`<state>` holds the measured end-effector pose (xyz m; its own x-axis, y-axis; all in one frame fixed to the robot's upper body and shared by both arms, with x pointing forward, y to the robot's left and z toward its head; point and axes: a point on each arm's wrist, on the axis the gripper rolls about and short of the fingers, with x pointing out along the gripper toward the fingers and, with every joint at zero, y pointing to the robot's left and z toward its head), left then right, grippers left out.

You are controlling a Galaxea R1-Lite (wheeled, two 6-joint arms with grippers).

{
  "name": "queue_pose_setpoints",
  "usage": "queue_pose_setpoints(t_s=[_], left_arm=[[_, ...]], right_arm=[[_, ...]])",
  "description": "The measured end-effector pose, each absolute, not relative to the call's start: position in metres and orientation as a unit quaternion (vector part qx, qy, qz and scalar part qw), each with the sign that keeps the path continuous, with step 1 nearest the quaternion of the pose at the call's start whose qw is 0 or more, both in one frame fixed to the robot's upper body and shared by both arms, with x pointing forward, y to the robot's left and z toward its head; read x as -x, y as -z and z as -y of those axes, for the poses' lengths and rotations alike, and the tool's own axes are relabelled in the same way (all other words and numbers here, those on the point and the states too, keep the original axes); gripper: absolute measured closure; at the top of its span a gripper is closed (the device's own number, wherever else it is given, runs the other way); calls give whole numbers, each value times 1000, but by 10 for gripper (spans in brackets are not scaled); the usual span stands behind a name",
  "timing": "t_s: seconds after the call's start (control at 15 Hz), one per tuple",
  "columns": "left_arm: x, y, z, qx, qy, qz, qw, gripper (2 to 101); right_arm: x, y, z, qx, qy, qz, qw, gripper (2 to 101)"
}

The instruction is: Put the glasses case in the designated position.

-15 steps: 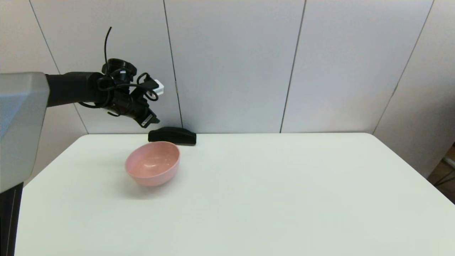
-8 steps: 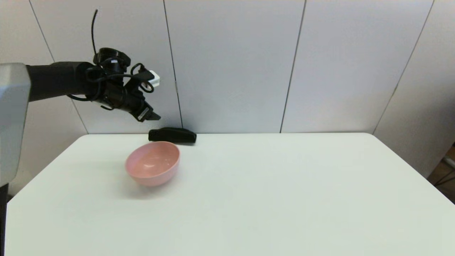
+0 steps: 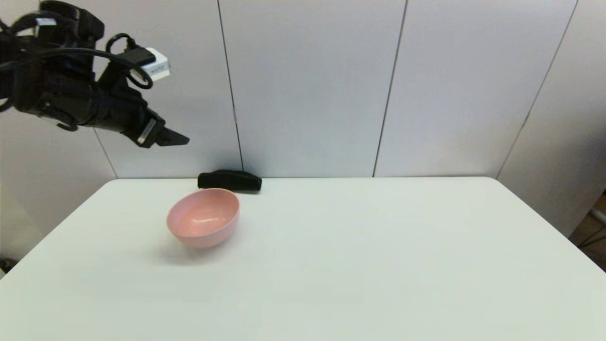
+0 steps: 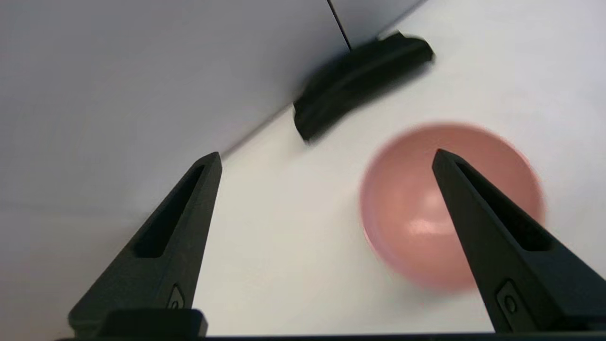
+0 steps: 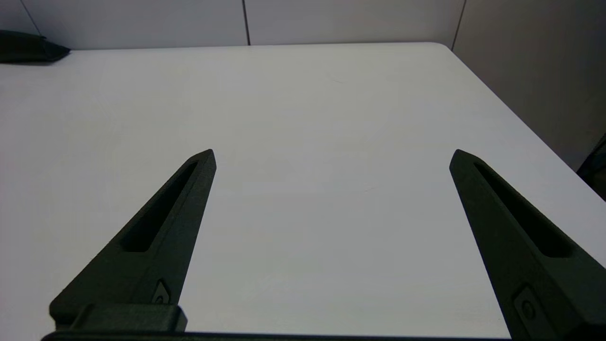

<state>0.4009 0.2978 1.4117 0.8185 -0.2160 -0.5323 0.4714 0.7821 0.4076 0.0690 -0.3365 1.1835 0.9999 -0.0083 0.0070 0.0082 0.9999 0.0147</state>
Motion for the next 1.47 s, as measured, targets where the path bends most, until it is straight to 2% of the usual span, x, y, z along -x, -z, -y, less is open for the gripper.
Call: queue_pose_setpoints(t_s=[0.4,0.6,0.8,1.07,1.47], left_arm=[[-252,-1416,-315,-217,152,-270,926,89],[-191,-1402,-325,-177,125,-304,928,77],[-147,-1380,-331,-135,88,-302,940,70],[-107,-1337,-334,-117,27,-254,960,63],[-69,-1285,-335,-104,-49,-89,989,61]], right_arm=[[-69,-1184,337,-7,4,4,1000,43],[-69,-1184,337,-7,4,4,1000,43],[-69,-1184,337,-7,4,4,1000,43],[-69,-1184,337,-7,4,4,1000,43],[-69,-1184,337,-7,4,4,1000,43]])
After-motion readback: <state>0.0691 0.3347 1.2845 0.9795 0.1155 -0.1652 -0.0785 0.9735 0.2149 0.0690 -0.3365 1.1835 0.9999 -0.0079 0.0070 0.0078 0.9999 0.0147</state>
